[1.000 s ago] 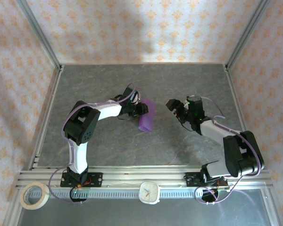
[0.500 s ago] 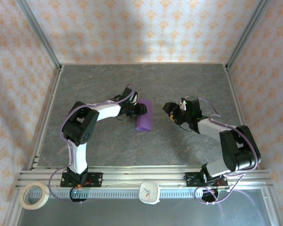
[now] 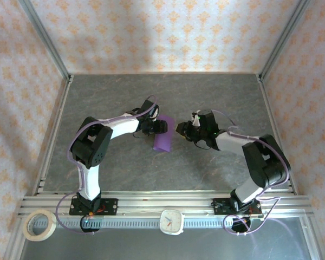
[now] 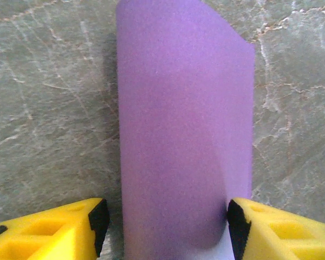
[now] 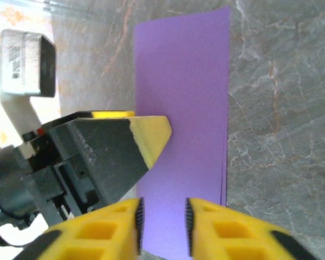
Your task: Fold a paper plane with a square sheet of paper (pick it up from the middle)
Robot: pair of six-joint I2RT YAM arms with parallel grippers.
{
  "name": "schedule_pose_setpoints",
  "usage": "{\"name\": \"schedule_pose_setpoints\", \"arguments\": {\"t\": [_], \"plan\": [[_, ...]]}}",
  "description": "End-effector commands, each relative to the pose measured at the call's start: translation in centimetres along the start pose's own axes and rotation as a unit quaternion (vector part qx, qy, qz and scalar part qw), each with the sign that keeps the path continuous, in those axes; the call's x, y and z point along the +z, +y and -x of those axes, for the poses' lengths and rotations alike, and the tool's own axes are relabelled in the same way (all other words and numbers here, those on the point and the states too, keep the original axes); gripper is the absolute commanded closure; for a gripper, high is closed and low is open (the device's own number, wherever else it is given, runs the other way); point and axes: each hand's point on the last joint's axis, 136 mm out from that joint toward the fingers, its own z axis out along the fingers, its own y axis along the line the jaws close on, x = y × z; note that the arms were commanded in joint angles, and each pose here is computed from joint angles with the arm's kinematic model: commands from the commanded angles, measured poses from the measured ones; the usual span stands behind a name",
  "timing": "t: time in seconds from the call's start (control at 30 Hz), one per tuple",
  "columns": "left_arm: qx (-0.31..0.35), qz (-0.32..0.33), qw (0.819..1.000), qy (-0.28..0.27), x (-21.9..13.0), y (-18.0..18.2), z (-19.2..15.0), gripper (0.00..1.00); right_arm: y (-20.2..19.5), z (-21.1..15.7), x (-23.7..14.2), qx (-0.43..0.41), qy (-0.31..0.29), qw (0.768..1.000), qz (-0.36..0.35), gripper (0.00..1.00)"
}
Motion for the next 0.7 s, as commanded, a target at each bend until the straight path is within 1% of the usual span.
{"name": "schedule_pose_setpoints", "arguments": {"t": [0.0,0.07,0.1,0.2,0.5,0.67], "plan": [[0.009,0.033,0.999,-0.008,-1.2,1.0,0.5,0.35,0.8,0.4,0.9,-0.001,-0.002,1.0,0.006,0.84],[-0.005,0.034,0.999,-0.015,-1.0,1.2,0.5,0.35,1.1,0.1,1.5,0.0,0.006,1.0,0.011,0.94],[-0.01,0.028,0.999,-0.016,-0.8,1.1,0.4,0.35,1.2,0.0,1.8,0.001,0.009,1.0,0.011,0.97],[-0.01,0.026,1.0,-0.015,-0.6,1.1,0.4,0.36,1.0,-0.3,2.9,0.009,0.016,1.0,0.007,1.0],[-0.017,0.034,0.999,-0.01,-0.1,1.6,0.0,0.37,-0.1,-0.4,5.1,0.028,0.025,0.999,-0.019,1.0],[-0.021,0.029,0.999,-0.005,0.3,1.6,-0.4,0.37,-0.1,-0.7,6.0,0.032,0.033,0.999,-0.02,1.0]]}}
